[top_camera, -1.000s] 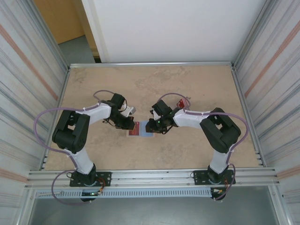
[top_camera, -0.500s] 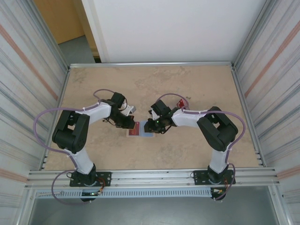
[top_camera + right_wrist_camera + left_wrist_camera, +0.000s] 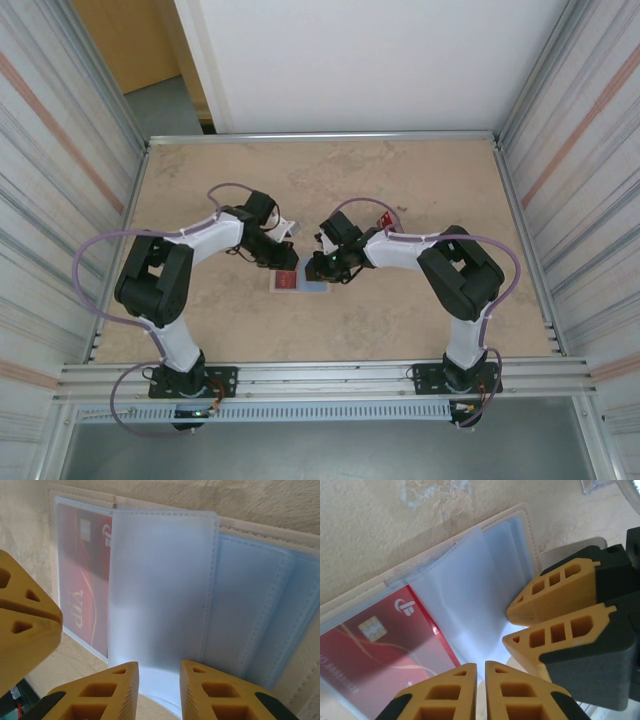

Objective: Put the credit cards into the card holder

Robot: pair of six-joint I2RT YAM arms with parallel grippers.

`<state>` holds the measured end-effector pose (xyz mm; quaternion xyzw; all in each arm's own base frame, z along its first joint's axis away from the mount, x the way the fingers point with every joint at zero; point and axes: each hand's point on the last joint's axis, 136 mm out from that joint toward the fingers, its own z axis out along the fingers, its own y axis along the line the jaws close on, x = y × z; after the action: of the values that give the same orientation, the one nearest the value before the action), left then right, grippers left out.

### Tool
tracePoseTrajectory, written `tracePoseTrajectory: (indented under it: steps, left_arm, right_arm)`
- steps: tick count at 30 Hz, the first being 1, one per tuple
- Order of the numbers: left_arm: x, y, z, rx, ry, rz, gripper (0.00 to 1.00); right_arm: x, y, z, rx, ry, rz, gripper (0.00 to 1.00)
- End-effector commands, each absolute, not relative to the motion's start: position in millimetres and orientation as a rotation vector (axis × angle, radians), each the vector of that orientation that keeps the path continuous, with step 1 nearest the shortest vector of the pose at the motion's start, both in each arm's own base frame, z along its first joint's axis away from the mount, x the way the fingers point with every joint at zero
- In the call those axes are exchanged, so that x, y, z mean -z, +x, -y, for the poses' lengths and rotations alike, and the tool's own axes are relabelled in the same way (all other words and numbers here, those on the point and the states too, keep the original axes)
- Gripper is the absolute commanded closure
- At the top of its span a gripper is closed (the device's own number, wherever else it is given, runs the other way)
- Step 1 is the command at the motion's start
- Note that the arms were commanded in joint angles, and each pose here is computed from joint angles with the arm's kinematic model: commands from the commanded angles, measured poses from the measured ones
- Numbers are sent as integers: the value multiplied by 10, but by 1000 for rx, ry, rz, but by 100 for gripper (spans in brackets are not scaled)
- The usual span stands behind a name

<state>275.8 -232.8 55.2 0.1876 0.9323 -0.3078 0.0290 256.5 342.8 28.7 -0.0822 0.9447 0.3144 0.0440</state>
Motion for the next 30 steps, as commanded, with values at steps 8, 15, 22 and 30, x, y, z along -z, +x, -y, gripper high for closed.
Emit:
tracePoseTrajectory:
  steps: [8, 15, 22, 30]
  left_arm:
    - [-447, 2683, 2432, 1018, 549, -2952, 85]
    - [-429, 2683, 2474, 1041, 554, -2961, 88]
    - [-335, 2698, 2426, 985, 551, -2993, 88]
    - [-189, 2687, 2347, 903, 545, -3040, 87]
  right_arm:
    - [-226, 2532, -3485, -962, -256, -2915, 73]
    - [-201, 2526, -3476, -958, -254, -2918, 73]
    - [-203, 2525, -3476, -960, -258, -2916, 73]
    - [-253, 2523, -3464, -963, -257, -2909, 73]
